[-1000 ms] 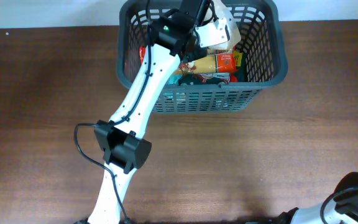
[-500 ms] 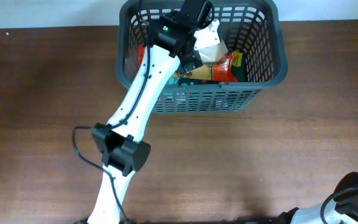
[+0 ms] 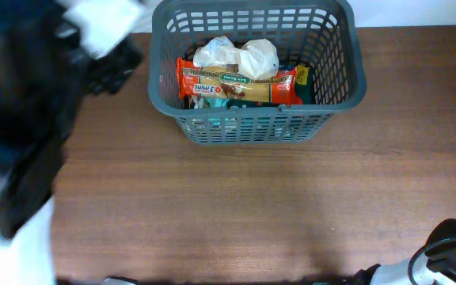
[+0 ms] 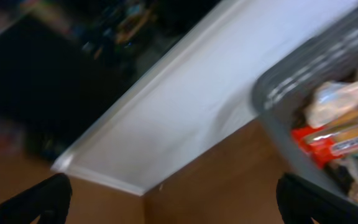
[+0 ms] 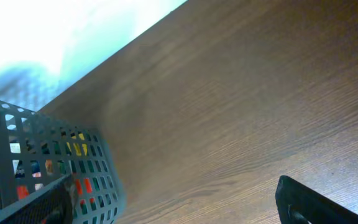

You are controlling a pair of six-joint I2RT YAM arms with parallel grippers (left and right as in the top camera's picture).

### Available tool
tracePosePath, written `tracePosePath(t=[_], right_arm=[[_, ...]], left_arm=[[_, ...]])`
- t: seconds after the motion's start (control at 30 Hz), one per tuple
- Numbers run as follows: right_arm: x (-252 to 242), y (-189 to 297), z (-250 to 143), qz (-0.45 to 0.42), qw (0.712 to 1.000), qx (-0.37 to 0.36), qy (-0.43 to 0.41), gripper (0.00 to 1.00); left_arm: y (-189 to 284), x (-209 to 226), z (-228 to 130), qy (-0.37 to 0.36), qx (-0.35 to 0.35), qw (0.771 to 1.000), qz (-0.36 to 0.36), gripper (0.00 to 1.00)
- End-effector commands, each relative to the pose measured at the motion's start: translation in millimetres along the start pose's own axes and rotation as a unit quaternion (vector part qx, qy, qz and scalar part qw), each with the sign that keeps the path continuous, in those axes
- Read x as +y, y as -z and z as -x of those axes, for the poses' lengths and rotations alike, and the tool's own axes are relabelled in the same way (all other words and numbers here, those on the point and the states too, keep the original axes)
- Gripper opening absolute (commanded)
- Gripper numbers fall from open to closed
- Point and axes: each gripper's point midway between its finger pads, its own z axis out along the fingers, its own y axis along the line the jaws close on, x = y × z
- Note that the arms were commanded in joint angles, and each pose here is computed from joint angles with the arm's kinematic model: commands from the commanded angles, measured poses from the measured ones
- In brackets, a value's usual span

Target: Pack container

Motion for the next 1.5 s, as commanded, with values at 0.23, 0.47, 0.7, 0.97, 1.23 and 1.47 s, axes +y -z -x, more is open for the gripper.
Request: tracePosePath(t=[0.23, 0.47, 0.7, 0.97, 1.23, 1.47], right_arm=[[1.9, 2.5, 0.8, 0.003, 1.000, -0.004, 0.003, 0.99], [1.9, 2.5, 0.9, 0.003, 1.000, -0.004, 0.003, 0.99], [4.8, 2.2, 0.4, 0.004, 1.000, -0.003, 0.006, 0.99], [83.4, 45.3, -11.1, 0.055, 0.994, -0.041, 0.084, 0.99], [224.7, 122.3, -83.8, 0.203, 0.948, -0.062, 0.237, 0.99], [227.7, 170.3, -139.0, 0.238, 0.925, -0.085, 0.283, 0.99]], left_arm=[[3.7, 25.0, -115.6, 0.105, 0.152, 0.981, 0.054, 0.99], [0.3, 13.0, -133.2, 0.101, 0.190, 0.976, 0.031, 0.99], [1.2, 10.9, -135.5, 0.100, 0.195, 0.975, 0.028, 0.99], [5.5, 2.1, -145.0, 0.096, 0.218, 0.971, 0.011, 0.99], [12.6, -9.9, -157.9, 0.091, 0.248, 0.964, -0.012, 0.99], [15.8, -14.5, -162.9, 0.089, 0.260, 0.961, -0.022, 0.99]])
